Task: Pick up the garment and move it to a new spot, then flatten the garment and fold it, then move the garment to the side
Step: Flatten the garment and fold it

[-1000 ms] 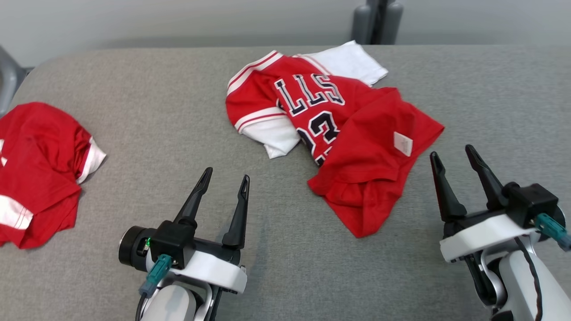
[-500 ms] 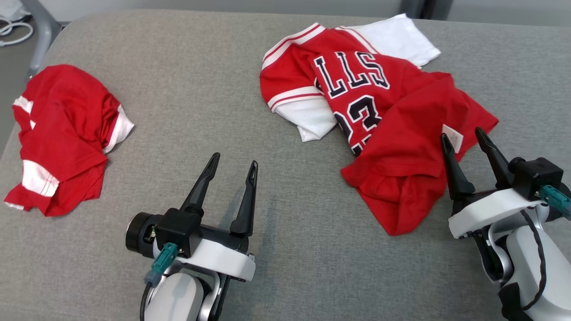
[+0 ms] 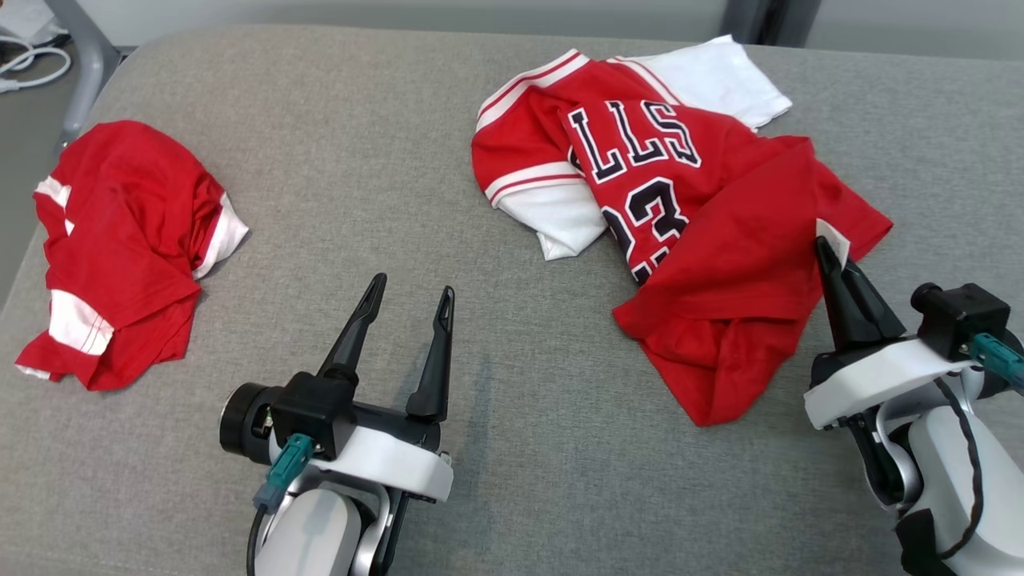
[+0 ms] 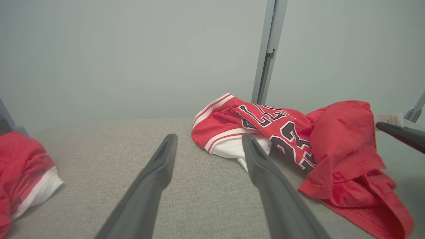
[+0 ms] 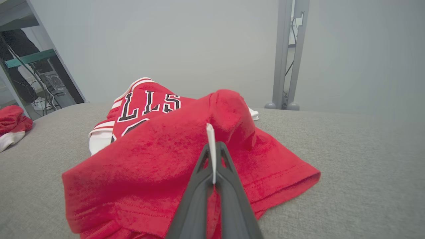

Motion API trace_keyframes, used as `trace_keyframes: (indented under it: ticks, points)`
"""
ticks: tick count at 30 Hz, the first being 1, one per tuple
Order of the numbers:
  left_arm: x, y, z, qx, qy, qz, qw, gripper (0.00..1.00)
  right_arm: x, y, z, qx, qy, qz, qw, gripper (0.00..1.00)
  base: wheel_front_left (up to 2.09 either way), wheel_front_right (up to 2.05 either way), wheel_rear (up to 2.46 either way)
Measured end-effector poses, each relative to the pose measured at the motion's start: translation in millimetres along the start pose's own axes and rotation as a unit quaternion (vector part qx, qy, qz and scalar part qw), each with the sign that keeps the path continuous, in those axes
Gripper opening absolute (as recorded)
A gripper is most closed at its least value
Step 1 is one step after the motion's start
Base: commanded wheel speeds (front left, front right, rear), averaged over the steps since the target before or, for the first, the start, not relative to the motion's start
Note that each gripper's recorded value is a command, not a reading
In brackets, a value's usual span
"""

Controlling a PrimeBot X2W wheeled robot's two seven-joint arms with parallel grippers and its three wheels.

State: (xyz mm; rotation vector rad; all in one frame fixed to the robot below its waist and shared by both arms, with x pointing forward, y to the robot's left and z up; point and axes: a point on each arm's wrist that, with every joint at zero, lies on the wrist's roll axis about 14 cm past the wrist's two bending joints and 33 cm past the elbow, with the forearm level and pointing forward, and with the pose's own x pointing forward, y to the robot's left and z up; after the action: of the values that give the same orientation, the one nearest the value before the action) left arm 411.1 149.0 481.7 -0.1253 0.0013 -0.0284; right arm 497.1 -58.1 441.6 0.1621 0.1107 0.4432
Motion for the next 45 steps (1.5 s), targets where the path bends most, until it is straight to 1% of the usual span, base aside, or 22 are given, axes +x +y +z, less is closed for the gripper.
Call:
trace_keyframes:
  ticks: [4, 7, 10, 15, 18, 21, 25, 29, 32, 36, 37, 38, 41, 45]
  points:
    - [-1, -6, 2, -0.003, -0.003, -0.008, 1.000, 1.00, -11, -11, 17, -0.014, -0.020, -0.012, 1.000, 0.00, 0.00, 0.00, 0.00]
    - [1, -12, 5, -0.006, -0.008, -0.017, 1.000, 1.00, -20, -26, 36, -0.029, -0.042, -0.029, 0.998, 0.00, 0.00, 0.00, 0.00]
    - [1, -19, 9, -0.008, -0.013, -0.027, 1.000, 1.00, -32, -46, 60, -0.057, -0.066, -0.047, 0.995, 0.00, 0.00, 0.00, 0.00]
    - [0, -29, 12, -0.012, -0.017, -0.043, 0.999, 1.00, -52, -82, 101, -0.112, -0.098, -0.079, 0.986, 0.00, 0.00, 0.00, 0.00]
    - [0, -33, 13, -0.014, -0.019, -0.049, 0.999, 1.00, -53, -99, 124, -0.151, -0.098, -0.087, 0.980, 0.00, 0.00, 0.00, 0.00]
    - [0, -33, 12, -0.017, -0.017, -0.048, 0.999, 1.00, -46, -111, 140, -0.171, -0.093, -0.091, 0.977, 0.00, 0.00, 0.00, 0.00]
    - [-1, -29, 9, -0.019, -0.012, -0.043, 0.999, 1.00, -30, -118, 144, -0.200, -0.067, -0.081, 0.974, 0.00, 0.00, 0.00, 0.00]
    - [0, -23, 7, -0.020, -0.010, -0.033, 0.999, 1.00, -11, -129, 143, -0.235, -0.043, -0.076, 0.968, 0.00, 0.00, 0.00, 0.00]
    - [-1, -17, 3, -0.020, -0.003, -0.023, 1.000, 1.00, 4, -139, 142, -0.237, -0.035, -0.084, 0.967, 0.00, 0.00, 0.00, 0.00]
    - [-1, -12, -1, -0.017, 0.003, -0.016, 1.000, 1.00, 15, -151, 116, -0.231, 0.002, -0.096, 0.968, 0.00, 0.00, 0.00, 0.00]
    - [-1, -11, -1, -0.017, 0.004, -0.014, 1.000, 1.00, 16, -154, 110, -0.228, 0.007, -0.099, 0.969, 0.71, 0.00, 0.00, 0.00]
    - [-2, -10, -2, -0.016, 0.004, -0.012, 1.000, 1.00, 16, -157, 101, -0.216, 0.014, -0.107, 0.970, 1.00, 0.00, 0.00, 0.00]
    - [-1, -11, -1, -0.016, 0.003, -0.013, 1.000, 1.00, 14, -151, 87, -0.202, 0.019, -0.106, 0.973, 1.00, 0.00, 0.00, 0.00]
    - [0, -14, 1, -0.013, 0.000, -0.019, 1.000, 1.00, 4, -143, 78, -0.188, 0.019, -0.103, 0.977, 1.00, 0.00, 0.00, 0.00]
